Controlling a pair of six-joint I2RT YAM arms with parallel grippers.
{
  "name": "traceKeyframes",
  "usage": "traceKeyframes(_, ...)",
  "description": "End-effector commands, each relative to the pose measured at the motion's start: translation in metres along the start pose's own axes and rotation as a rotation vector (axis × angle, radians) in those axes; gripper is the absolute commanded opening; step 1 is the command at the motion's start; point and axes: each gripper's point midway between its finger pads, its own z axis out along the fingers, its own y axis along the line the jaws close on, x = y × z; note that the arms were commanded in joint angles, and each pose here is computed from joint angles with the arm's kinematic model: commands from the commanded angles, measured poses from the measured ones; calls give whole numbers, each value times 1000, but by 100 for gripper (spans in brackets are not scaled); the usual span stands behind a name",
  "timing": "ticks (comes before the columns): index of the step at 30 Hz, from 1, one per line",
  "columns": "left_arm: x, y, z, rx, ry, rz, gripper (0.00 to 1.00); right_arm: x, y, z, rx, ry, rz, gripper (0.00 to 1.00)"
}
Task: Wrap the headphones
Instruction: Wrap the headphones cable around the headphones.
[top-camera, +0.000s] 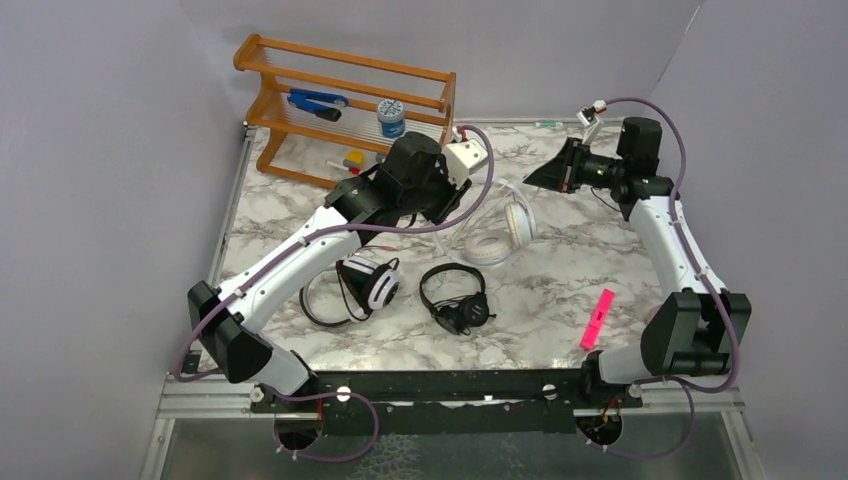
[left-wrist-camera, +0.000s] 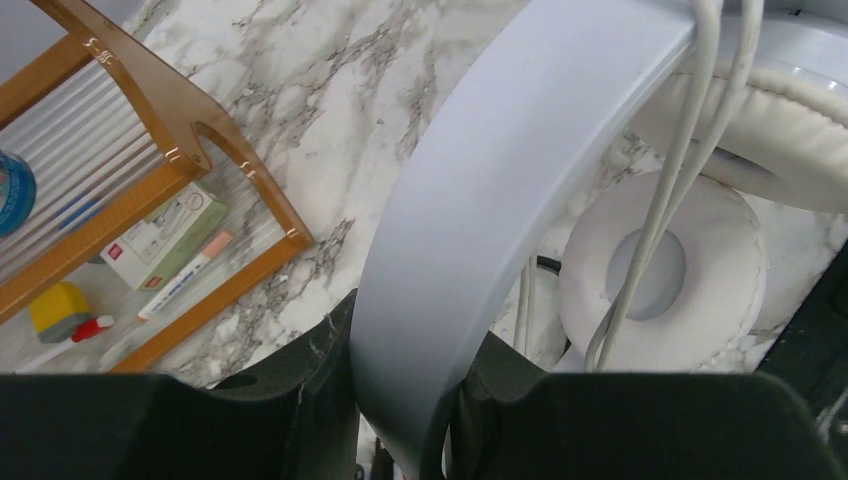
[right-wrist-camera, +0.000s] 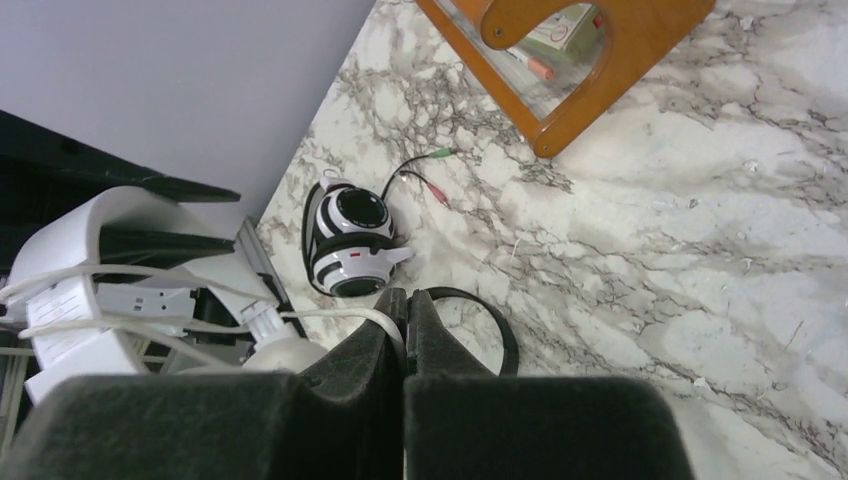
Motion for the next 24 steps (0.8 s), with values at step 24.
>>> traceKeyframes(24, -16, 86, -2, -454, -8, 355, 0, 19, 48, -22, -63, 52, 38, 0)
